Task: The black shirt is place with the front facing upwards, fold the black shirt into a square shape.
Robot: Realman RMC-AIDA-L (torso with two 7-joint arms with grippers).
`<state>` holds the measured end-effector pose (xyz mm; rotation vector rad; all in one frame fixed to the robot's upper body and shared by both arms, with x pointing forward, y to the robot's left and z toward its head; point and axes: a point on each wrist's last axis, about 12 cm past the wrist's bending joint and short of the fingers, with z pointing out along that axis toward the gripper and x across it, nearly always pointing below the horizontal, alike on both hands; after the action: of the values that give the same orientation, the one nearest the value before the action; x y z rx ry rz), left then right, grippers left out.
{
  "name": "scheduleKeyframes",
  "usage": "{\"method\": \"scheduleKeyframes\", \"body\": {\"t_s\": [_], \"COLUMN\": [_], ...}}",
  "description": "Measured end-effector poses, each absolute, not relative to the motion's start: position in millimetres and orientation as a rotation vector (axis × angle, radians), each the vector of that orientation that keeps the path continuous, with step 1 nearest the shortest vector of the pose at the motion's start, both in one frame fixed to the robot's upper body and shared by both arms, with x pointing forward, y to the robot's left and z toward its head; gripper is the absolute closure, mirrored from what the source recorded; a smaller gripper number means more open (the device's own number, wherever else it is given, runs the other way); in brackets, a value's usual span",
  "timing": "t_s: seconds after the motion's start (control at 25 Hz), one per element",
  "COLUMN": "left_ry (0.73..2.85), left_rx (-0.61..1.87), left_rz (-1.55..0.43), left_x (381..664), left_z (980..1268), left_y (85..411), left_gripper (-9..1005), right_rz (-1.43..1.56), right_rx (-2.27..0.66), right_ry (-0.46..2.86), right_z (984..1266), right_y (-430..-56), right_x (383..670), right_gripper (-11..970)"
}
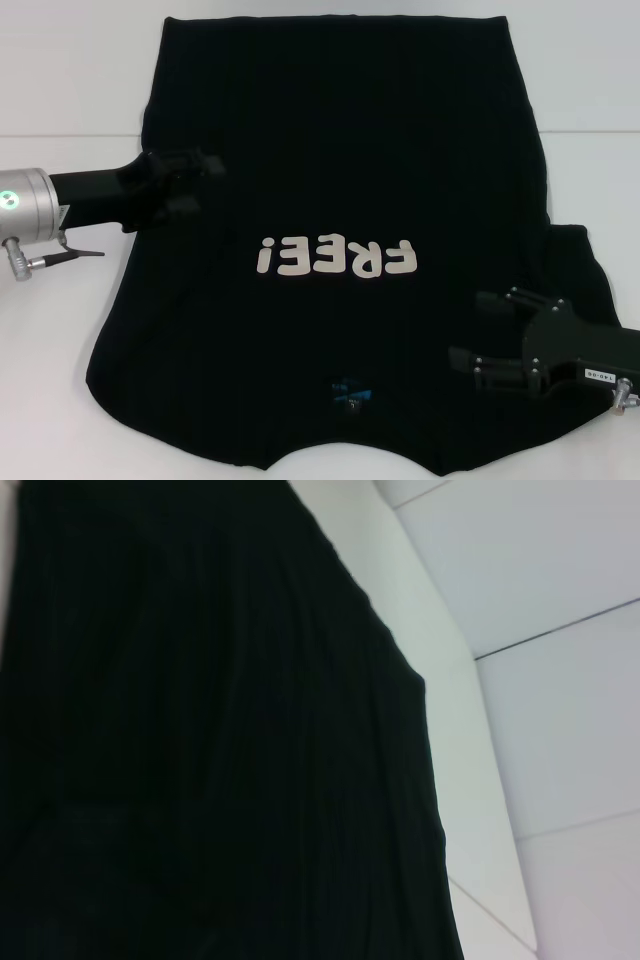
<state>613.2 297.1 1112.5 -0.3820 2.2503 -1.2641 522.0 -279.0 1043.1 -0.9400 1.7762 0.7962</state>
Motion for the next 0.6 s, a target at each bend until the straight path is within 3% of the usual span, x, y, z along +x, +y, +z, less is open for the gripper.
{"method": "scheduleKeyframes", "body": {"t_s": [0.16, 0.32, 0.6], "left_ry": [2.252, 2.286, 2.311], "left_rx": [-0.280, -0.190, -0.235], "left_rz": [-1.214, -1.044, -0.901], "left_x": [612.6, 609.4, 601.3], "left_z": [1114.2, 1113.3, 1091.6], "left_y": [299.8, 319.8, 330.0], "left_gripper": [262, 265, 269], "right_rz": [0.795, 0.788, 0.784], "right_rx": [-0.939, -0.935, -0.931], "right_ry": [1.777, 1.784, 1.790], "right_z": [1042.7, 1041.6, 1040.5], "right_y": [-278.9, -279.2, -279.2], "right_x": [522.0, 522.3, 522.4], "right_gripper": [32, 32, 33]}}
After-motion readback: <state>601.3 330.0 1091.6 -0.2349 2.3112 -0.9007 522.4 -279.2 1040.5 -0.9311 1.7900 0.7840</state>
